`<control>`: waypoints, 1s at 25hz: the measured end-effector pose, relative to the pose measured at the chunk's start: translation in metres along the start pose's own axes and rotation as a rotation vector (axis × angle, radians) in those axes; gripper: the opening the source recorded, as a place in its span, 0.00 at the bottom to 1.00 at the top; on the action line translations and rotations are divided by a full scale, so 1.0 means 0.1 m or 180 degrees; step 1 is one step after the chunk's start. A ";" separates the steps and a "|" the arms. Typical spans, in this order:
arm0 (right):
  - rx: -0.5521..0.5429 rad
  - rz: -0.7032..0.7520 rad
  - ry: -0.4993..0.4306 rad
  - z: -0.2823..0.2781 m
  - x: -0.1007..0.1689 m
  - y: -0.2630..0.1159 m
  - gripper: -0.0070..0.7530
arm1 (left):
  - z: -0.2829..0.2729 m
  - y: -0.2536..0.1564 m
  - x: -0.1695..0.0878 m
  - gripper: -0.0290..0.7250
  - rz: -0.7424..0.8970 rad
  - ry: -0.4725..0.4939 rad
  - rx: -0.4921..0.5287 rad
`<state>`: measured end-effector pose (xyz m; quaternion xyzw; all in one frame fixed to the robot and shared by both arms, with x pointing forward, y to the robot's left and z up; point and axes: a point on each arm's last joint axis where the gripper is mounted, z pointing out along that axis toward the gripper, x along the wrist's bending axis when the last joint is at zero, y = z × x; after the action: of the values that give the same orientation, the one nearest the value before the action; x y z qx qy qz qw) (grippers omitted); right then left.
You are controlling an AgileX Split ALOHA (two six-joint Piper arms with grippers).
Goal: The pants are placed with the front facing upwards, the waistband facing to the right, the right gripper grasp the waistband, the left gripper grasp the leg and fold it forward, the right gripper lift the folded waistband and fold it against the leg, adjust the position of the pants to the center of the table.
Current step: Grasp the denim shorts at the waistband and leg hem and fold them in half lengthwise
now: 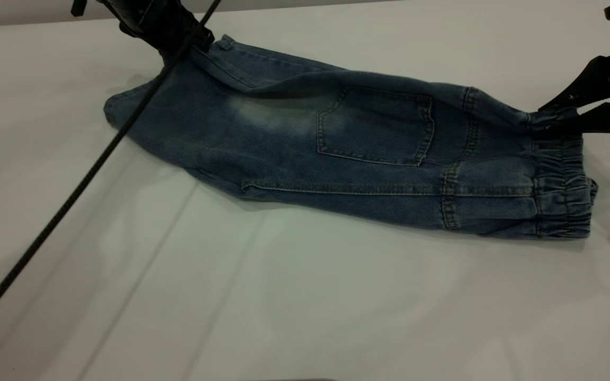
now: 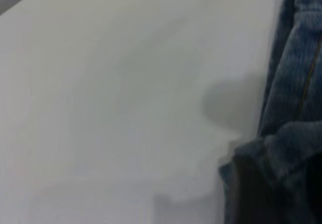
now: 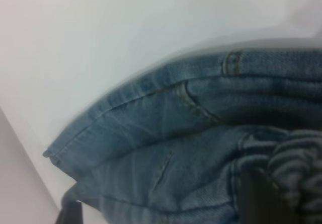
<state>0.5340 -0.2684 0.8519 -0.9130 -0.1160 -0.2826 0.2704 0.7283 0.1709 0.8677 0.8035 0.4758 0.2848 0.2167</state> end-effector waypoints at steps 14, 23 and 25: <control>0.0447 -0.1292 0.0360 -0.02 0.07 -0.14 0.58 | -0.19 0.11 0.10 0.63 -0.0187 0.0132 0.0165; 0.1516 -0.2058 0.0622 -0.12 0.02 -0.43 0.65 | -0.61 0.27 0.20 0.60 -0.0001 0.0275 0.0388; 0.1686 -0.2123 0.0412 -0.13 -0.10 -0.47 0.66 | -0.64 0.29 0.18 0.60 0.0026 0.0258 0.0417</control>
<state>0.5028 -0.2377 0.8755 -0.7050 -0.4562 -0.3717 0.3959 0.7111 0.1784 0.9372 0.8056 0.4986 0.2862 0.1431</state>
